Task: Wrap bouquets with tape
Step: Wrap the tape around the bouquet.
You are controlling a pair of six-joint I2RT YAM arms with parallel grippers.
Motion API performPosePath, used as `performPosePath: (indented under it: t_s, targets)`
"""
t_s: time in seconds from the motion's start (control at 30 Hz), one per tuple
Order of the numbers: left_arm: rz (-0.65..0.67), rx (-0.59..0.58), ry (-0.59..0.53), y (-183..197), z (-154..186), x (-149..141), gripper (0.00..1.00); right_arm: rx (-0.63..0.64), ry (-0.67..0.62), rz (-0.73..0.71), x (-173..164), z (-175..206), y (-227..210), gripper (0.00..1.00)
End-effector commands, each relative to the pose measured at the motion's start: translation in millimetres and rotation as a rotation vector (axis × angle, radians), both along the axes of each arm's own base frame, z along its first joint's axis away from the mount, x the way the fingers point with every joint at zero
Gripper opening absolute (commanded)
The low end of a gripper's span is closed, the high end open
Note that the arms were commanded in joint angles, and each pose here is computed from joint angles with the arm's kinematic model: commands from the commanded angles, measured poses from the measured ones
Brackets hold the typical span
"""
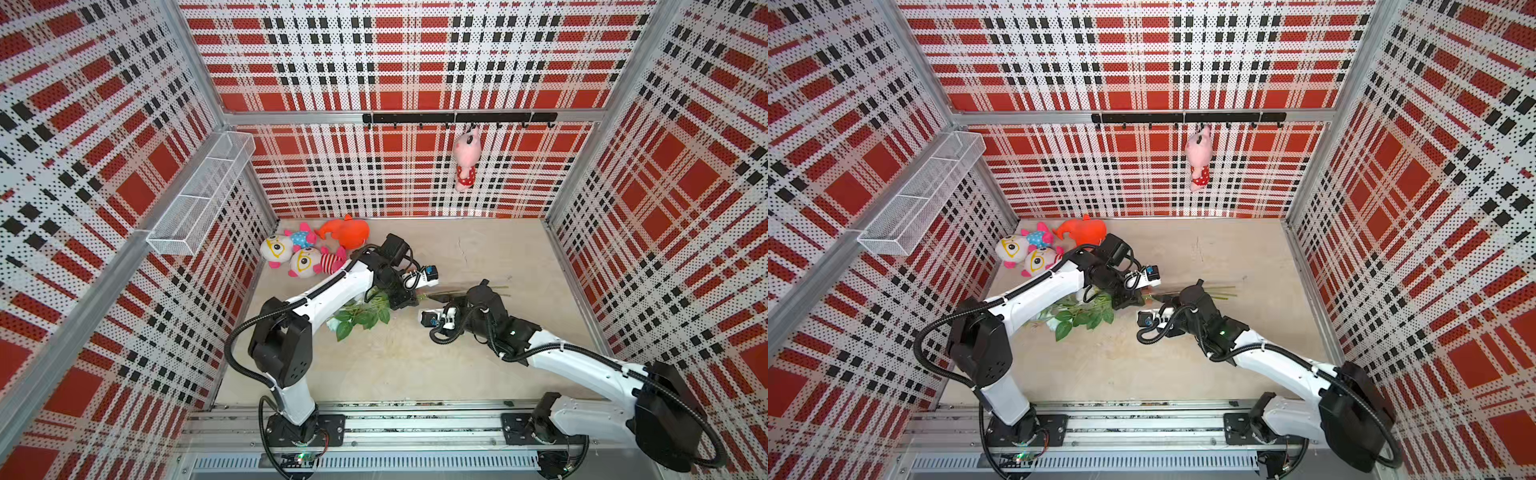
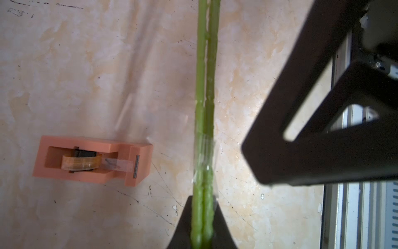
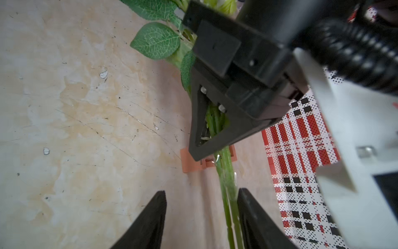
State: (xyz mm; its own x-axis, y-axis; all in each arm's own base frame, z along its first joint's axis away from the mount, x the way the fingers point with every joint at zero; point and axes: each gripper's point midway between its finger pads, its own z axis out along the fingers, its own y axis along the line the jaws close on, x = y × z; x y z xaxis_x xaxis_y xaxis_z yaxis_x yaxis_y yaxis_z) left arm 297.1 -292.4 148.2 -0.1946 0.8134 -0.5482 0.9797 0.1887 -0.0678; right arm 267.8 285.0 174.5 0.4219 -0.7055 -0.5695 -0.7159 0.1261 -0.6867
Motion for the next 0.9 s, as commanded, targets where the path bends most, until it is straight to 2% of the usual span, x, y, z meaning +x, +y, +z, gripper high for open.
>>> performPosePath:
  t_s: [0.0,0.13,0.33,0.6,0.73,0.87]
  targets:
    - [-0.039,-0.015,0.000,-1.7,5.5,-6.1,0.00,0.024,-0.048,0.013,14.6,13.5,17.5,0.54]
    - [-0.034,-0.014,0.017,-5.1,2.6,-8.5,0.00,-0.024,-0.031,0.004,23.4,-2.6,21.8,0.52]
    - [-0.034,-0.018,0.017,-10.3,5.3,-8.6,0.00,-0.032,-0.046,-0.014,26.0,-10.6,18.7,0.48]
    - [-0.046,-0.042,-0.011,-11.8,19.9,-8.6,0.00,-0.087,-0.022,-0.029,28.8,-22.8,12.8,0.48]
    - [-0.049,-0.042,-0.019,-8.3,24.6,-9.7,0.00,-0.080,0.062,0.004,24.7,-21.5,6.8,0.48]
    - [-0.045,-0.050,-0.021,-4.2,24.1,-7.4,0.00,-0.072,0.091,0.049,15.6,-20.6,4.5,0.47]
